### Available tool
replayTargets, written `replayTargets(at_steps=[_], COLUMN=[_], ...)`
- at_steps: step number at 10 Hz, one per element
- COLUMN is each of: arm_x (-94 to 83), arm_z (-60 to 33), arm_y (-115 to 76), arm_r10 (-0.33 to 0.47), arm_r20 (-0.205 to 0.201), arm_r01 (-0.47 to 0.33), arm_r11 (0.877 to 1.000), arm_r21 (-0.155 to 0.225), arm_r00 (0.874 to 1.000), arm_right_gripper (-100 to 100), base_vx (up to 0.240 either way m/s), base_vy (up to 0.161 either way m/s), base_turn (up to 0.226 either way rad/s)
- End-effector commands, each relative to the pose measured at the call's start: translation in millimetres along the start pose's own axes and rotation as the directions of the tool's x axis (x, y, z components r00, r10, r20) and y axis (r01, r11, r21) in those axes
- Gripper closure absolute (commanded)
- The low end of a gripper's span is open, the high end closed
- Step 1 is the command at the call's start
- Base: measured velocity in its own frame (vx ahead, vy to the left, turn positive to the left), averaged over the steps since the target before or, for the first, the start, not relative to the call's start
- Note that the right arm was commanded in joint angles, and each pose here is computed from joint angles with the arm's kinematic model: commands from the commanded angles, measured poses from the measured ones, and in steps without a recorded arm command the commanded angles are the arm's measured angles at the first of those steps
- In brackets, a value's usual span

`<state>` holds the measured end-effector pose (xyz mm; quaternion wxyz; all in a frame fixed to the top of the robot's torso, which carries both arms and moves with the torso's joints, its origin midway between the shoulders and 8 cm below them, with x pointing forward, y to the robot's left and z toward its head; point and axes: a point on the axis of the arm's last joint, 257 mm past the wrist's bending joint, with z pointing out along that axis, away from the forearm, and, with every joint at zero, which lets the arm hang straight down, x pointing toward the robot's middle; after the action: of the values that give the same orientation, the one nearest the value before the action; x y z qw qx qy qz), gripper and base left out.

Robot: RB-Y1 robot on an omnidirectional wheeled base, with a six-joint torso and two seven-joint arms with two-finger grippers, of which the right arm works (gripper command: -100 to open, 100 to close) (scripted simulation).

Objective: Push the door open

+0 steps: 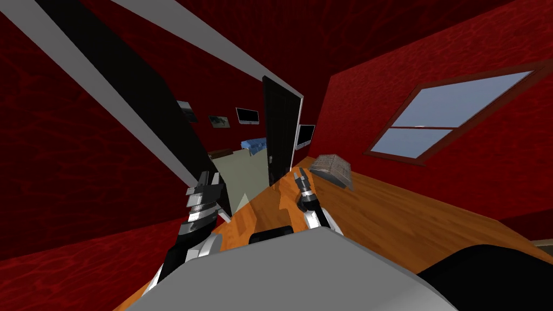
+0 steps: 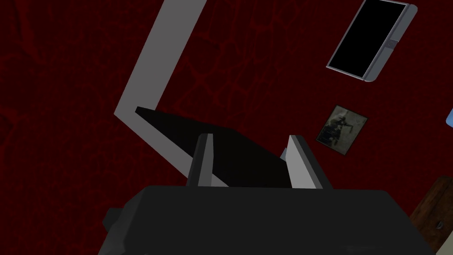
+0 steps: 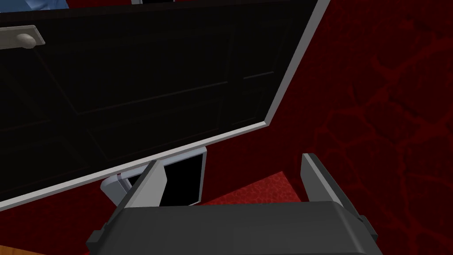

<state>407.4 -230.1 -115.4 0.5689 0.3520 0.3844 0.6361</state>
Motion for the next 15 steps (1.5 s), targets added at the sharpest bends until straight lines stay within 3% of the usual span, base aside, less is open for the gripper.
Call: replayTargets(at_steps=[1,15], arm_x=[0.3,-1.1], arm_z=[-2.8,-36.4], arm_y=[-9.9,-97.5], arm_r10=[0.004,0.038], arm_r20=[-0.009,-0.082], arm_r01=[-0.004,-0.025], arm_r11=[1.000,0.988], arm_r21=[0.015,0.151], arm_r00=[1.000,0.996], arm_right_gripper=[-100,-100], base_vx=[0.097,0.102], base_vy=[0.003,-0.004], base_turn=[0.063,0.068])
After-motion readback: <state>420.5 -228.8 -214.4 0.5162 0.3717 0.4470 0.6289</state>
